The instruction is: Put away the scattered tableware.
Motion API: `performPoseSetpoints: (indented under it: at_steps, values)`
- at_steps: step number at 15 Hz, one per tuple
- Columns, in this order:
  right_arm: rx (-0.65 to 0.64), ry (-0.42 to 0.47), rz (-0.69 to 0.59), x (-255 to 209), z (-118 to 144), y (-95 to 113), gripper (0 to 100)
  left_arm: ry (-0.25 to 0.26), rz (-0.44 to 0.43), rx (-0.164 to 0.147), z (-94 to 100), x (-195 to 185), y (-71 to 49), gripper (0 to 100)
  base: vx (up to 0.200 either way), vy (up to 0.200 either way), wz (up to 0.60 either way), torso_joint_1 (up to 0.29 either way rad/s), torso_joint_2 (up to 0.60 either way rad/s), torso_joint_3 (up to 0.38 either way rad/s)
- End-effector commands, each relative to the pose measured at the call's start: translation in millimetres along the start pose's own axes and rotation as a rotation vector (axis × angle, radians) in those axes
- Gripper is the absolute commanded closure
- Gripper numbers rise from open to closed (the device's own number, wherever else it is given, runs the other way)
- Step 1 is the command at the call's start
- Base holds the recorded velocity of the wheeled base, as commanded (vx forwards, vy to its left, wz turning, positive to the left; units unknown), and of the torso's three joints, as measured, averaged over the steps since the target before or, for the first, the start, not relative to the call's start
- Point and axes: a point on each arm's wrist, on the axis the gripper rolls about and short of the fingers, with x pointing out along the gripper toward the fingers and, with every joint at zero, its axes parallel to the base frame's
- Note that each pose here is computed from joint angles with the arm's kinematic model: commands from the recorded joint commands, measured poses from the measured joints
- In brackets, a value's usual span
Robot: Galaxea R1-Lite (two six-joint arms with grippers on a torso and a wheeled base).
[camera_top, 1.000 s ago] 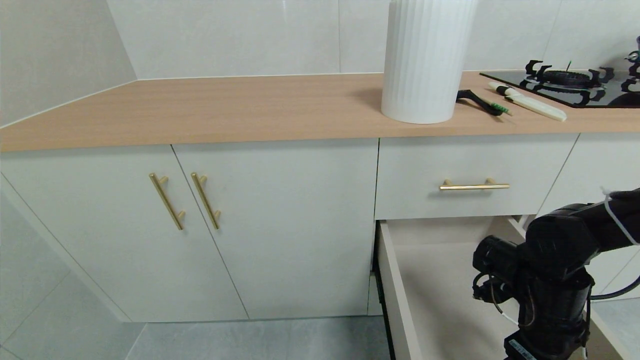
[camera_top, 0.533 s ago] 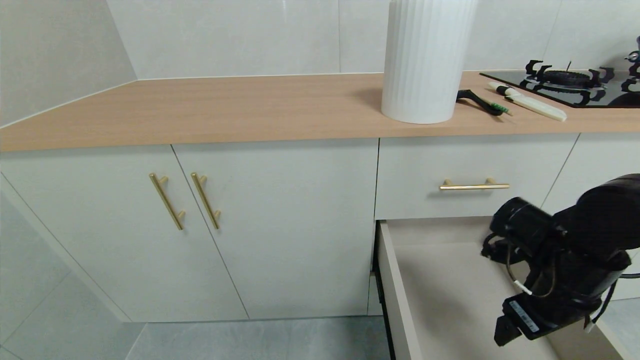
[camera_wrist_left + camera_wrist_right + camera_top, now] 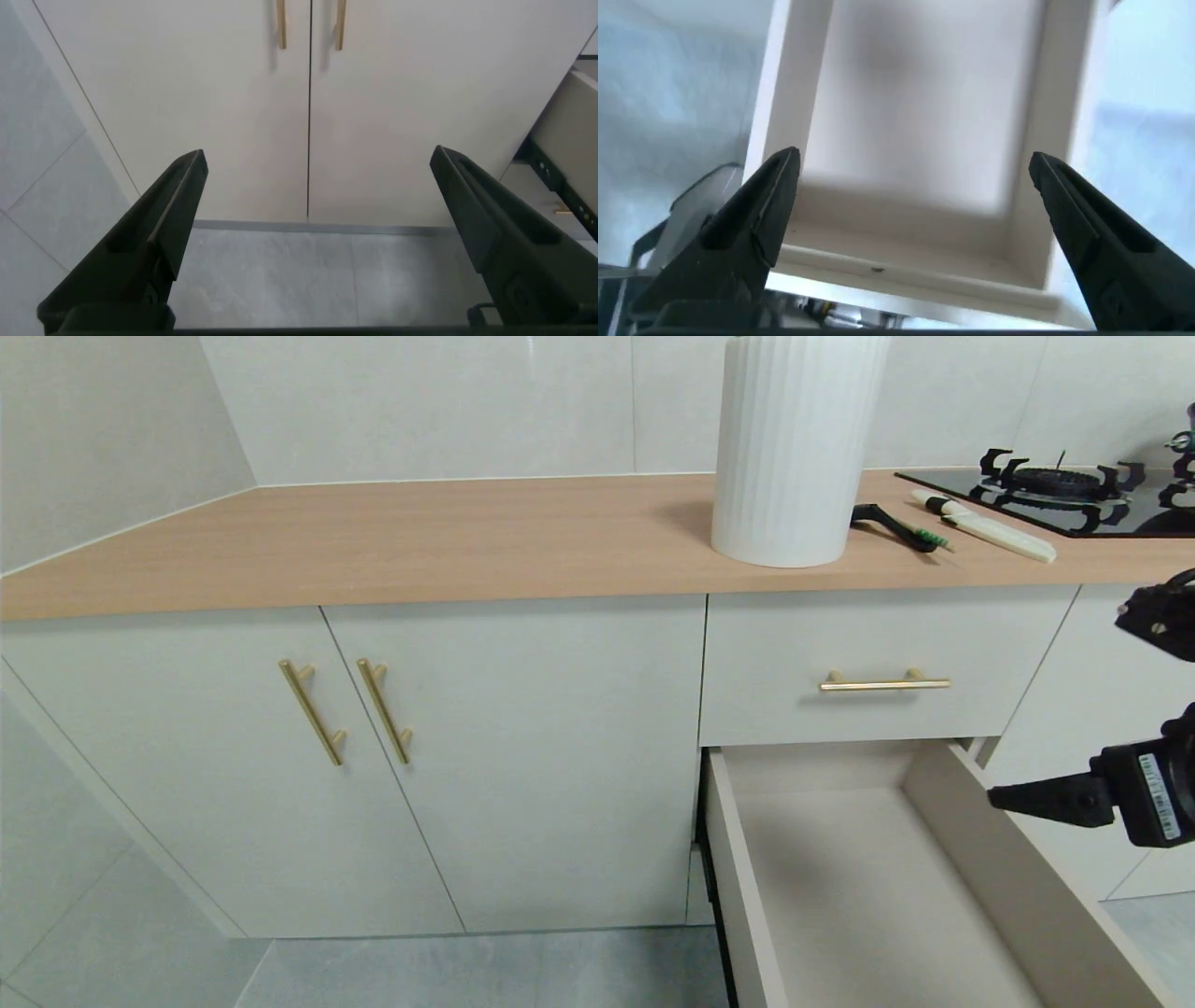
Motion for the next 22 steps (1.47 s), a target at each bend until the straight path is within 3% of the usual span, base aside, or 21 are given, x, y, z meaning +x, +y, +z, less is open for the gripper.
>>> performPoseSetpoints:
  at_steps: [1, 8, 20, 22]
  values:
    - [0.01, -0.054, -0.003, -11, 0, -4, 0, 0.0, 0.0, -0.001, 0.0, 0, 0.0, 0, 0.0, 0.0, 0.0, 0.0, 0.0, 0.0]
    - [0.007, -0.073, -0.001, -11, -1, -4, 0, 0.0, 0.0, -0.001, 0.0, 0, 0.0, 0, 0.0, 0.0, 0.0, 0.054, -0.13, -0.114]
    - [-0.01, -0.096, -0.003, -10, 3, -4, 0, 0.0, 0.0, -0.001, 0.0, 0, 0.0, 0, 0.0, 0.0, 0.0, 0.163, -0.42, -0.245]
    - [0.023, -0.166, -0.05, 17, 39, -10, 0, 0.0, 0.0, 0.001, 0.0, 0, 0.0, 0, 0.0, 0.0, 0.0, 0.021, -0.03, -0.021]
